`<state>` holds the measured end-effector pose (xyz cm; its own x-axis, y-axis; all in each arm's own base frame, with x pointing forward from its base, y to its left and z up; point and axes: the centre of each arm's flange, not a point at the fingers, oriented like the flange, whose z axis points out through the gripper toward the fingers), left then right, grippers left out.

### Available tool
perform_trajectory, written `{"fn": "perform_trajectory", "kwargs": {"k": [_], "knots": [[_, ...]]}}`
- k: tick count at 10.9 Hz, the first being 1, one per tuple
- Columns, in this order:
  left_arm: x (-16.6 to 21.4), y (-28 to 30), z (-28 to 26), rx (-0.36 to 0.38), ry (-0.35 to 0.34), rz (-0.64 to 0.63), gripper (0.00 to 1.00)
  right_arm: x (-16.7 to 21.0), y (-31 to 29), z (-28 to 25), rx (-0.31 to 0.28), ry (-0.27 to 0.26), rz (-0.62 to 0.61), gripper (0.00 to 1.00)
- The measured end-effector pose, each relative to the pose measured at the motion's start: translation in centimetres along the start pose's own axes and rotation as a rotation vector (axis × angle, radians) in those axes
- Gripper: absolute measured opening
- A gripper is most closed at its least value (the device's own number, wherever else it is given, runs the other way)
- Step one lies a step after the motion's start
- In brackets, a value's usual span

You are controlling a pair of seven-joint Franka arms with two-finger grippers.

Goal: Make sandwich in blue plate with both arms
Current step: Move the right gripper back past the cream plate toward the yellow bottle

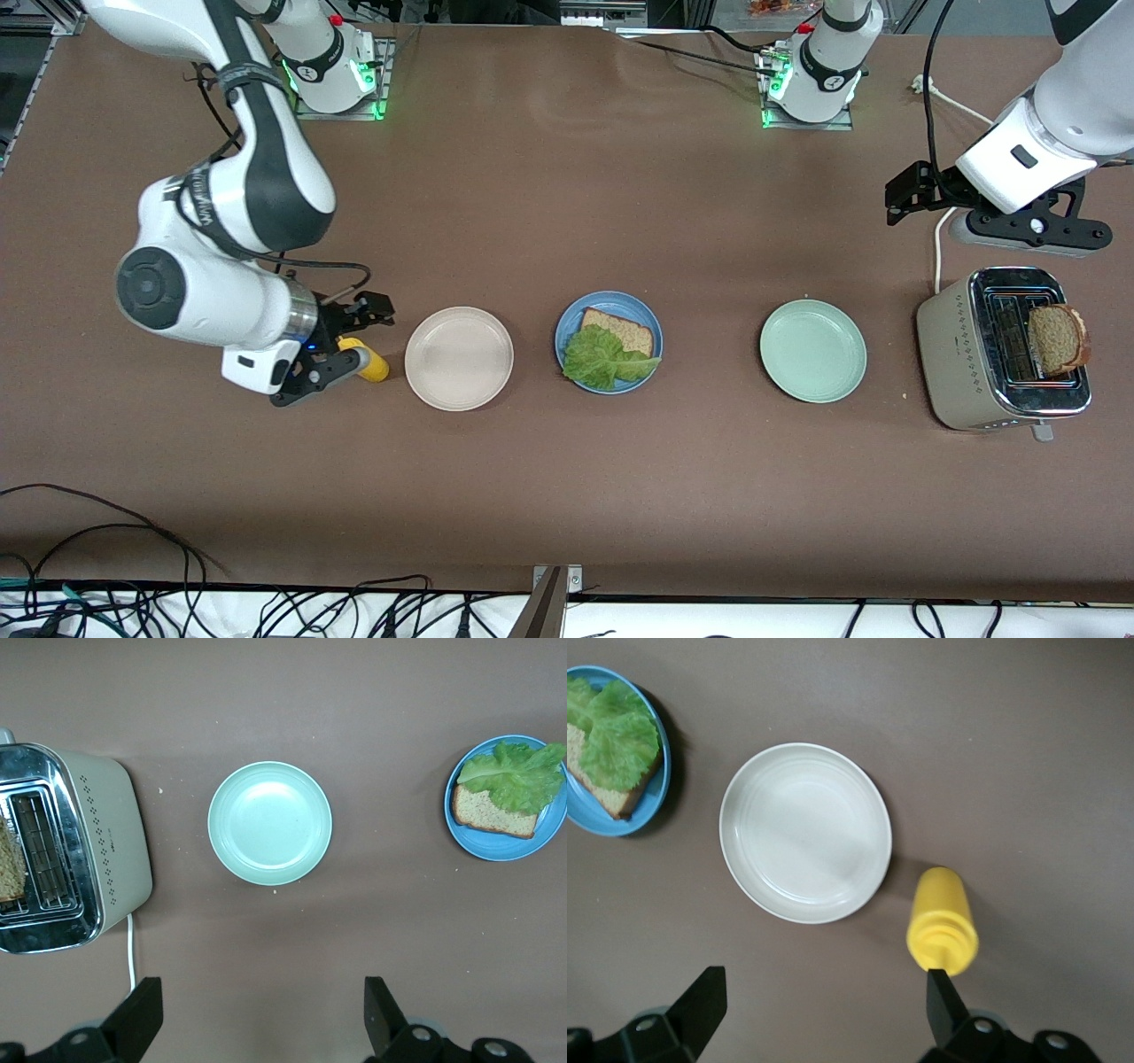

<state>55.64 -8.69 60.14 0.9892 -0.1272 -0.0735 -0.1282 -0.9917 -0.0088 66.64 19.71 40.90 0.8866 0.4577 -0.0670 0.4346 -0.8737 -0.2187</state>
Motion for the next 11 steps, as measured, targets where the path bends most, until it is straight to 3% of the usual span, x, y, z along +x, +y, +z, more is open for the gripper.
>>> {"fn": "perform_trajectory", "kwargs": {"k": [7,9,11], "knots": [[0.0,0.0,0.0,0.0,0.0,0.0,1.0,-4.5,8.4,-2.6,0.093,-0.015,-0.428,1.0],[0.0,0.0,0.0,0.0,0.0,0.0,1.0,-6.2,11.9,-2.7,0.138,0.008,-0.568,1.0],[0.0,0.0,0.0,0.0,0.0,0.0,1.0,-7.8,15.5,-2.0,0.199,0.063,-0.704,1.0]]}}
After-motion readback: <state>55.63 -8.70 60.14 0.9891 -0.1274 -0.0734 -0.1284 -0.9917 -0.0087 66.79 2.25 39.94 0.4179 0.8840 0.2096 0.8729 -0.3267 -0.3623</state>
